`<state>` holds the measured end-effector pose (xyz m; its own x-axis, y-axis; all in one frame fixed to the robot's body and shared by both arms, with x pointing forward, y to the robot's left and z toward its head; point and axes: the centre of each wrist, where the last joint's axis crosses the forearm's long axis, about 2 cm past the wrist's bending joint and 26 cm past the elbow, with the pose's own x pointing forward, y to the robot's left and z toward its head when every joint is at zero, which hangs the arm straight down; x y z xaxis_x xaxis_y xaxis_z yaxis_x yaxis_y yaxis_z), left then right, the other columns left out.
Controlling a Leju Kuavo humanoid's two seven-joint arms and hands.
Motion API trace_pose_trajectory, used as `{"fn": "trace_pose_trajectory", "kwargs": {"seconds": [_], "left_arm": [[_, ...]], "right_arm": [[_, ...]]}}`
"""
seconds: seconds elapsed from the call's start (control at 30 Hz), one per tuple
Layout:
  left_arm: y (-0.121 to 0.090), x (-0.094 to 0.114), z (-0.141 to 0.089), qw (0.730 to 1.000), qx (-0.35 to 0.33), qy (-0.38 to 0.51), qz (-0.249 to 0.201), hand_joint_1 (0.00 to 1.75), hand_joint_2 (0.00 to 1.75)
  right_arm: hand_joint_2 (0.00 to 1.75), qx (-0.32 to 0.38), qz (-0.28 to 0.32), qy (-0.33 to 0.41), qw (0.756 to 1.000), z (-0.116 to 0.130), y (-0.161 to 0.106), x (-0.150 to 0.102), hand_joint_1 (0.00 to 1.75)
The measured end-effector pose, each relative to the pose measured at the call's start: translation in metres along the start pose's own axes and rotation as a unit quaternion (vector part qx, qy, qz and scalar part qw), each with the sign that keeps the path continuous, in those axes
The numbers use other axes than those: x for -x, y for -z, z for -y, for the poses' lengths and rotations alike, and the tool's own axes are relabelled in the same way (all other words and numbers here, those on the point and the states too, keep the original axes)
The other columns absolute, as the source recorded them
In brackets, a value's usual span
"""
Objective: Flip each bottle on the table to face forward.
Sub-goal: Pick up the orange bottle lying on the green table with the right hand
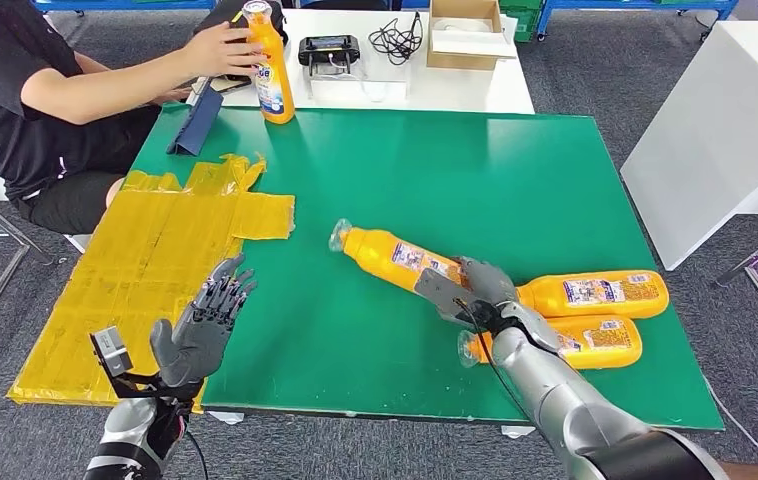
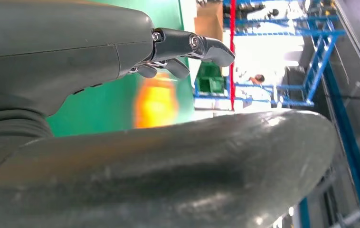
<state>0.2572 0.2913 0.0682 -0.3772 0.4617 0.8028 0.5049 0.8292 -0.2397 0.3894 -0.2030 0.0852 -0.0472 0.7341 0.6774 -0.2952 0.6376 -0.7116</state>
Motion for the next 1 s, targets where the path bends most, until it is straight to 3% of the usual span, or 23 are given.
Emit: {"fn": "trace_pose_trajectory", "kwargs": {"seconds": [0.13,0.27,0.43,0.6,0.8,1.0], "left_arm": [[-0.002,0.002,0.0,1.0,-0.01,0.009,-0.007,0.0,0.0],[-0.002,0.003,0.0,1.0,-0.015,0.011,-0.01,0.0,1.75],[0.0,0.005,0.005,0.999,-0.038,0.001,-0.032,0.0,1.75],[0.003,0.008,0.008,0.997,-0.062,-0.015,-0.04,0.0,1.75],[0.005,0.012,0.016,0.994,-0.086,-0.047,-0.041,0.0,1.75],[0.001,0.007,0.025,0.993,-0.104,-0.051,-0.031,0.0,1.75]], "right_arm": [[1.75,0.063,0.035,0.092,0.993,0.004,-0.001,0.004,1.75],[1.75,0.09,0.042,0.134,0.986,0.006,-0.002,0.007,1.75],[1.75,0.116,0.081,0.19,0.972,0.011,0.001,0.001,1.75],[1.75,0.117,0.096,0.195,0.969,0.013,0.004,-0.007,1.75],[1.75,0.076,0.129,0.197,0.969,0.003,0.008,-0.031,1.75],[1.75,0.007,0.181,0.198,0.963,-0.02,0.009,-0.071,1.75]]}}
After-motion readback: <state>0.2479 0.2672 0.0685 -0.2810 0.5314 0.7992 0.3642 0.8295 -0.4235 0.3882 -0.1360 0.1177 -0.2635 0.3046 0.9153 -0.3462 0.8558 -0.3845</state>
